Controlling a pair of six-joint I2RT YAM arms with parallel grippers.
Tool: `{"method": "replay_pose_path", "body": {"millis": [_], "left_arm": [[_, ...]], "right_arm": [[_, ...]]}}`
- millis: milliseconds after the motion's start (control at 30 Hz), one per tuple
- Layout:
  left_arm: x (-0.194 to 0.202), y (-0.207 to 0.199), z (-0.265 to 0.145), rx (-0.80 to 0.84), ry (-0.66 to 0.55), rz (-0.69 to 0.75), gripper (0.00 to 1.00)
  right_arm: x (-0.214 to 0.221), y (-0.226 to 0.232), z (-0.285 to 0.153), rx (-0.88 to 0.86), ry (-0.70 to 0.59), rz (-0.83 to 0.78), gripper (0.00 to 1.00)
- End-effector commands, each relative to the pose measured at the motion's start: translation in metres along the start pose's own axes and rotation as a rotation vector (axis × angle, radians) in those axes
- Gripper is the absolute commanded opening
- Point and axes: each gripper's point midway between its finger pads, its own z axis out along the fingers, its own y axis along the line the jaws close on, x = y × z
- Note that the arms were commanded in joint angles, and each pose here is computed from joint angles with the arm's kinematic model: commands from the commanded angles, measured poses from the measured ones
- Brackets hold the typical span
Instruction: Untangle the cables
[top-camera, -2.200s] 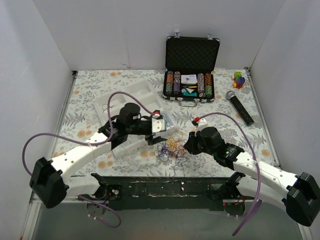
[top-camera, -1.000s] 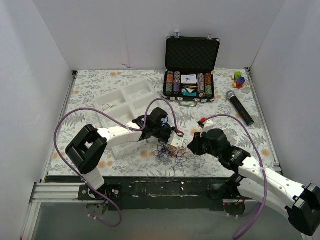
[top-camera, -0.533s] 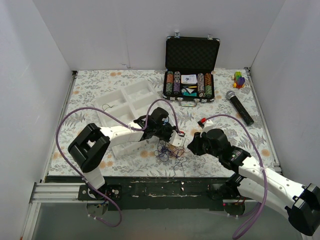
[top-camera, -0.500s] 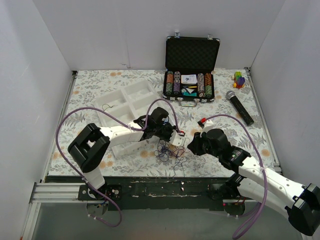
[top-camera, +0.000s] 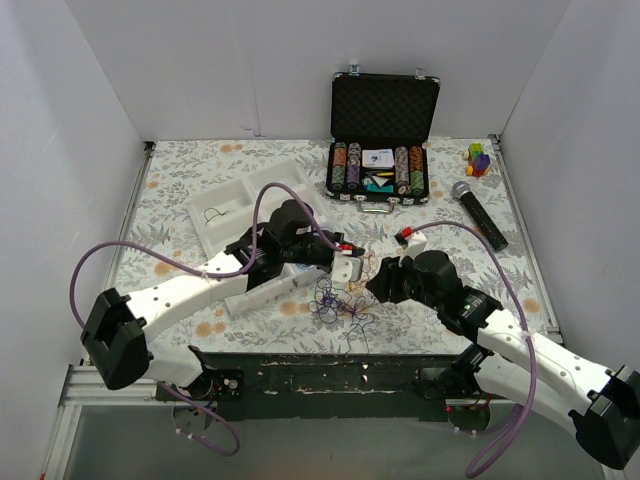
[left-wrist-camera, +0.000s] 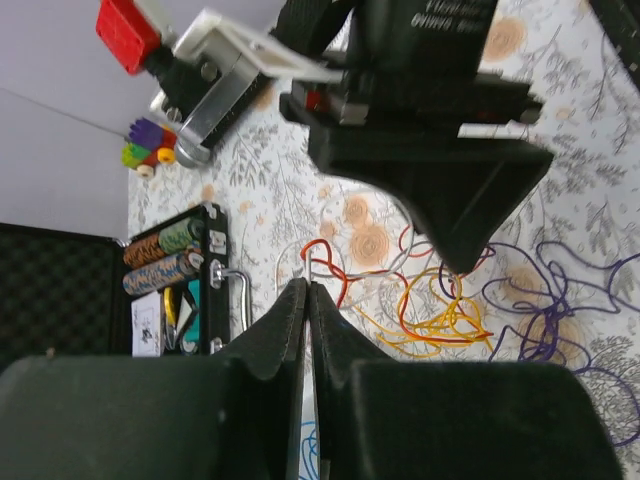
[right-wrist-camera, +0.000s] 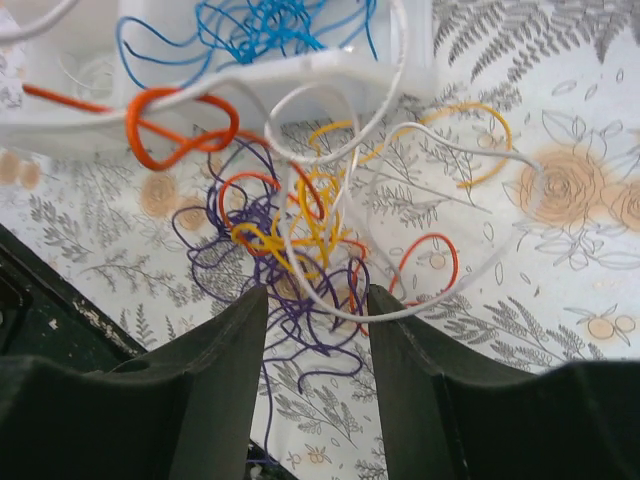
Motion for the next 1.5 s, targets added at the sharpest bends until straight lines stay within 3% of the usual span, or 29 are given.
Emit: {"method": "replay_pose_path", "body": {"millis": [0,233,467,633,767,900,1100,1467], "left_arm": [[-0.043,-0.001,-0.018,0.008,-0.085,-0.036,0.0],[-0.061,0.0,-0.026,-0.013,-0.099,-0.05,0.0],[-0.074,0.007,-0.026,-0.035,-0.112,-0.161,0.0],[-0.092,0.021,-0.028,-0.058,-0.145,-0.258,0.0],[-0.104,0.027,-0.033,-0.066,-0.166,-0.288,0.0],[-0.122,0.049,-0.044,-0.13,-0.193,-0.259,0.0],[-0.157,0.092,-0.07,-0.266,-0.247,-0.164,0.0],[-0.224,0.149,-0.123,-0.425,-0.337,-0.016,0.0]], "right_arm": [[-0.056,0.026,-0.009,-0.084,-0.164,-0.03,0.55],[-0.084,0.038,-0.021,-0.124,-0.277,-0.029,0.58],[-0.092,0.046,-0.029,-0.168,-0.335,-0.023,0.55],[-0.083,0.046,-0.02,-0.188,-0.313,0.015,0.46],[-0.081,0.039,-0.021,-0.154,-0.317,0.024,0.31],[-0.063,0.026,-0.015,-0.105,-0.265,0.026,0.17],[-0.023,0.007,-0.003,-0.067,-0.196,0.061,0.17],[0.012,-0.007,0.012,-0.036,-0.11,0.082,0.19]]}}
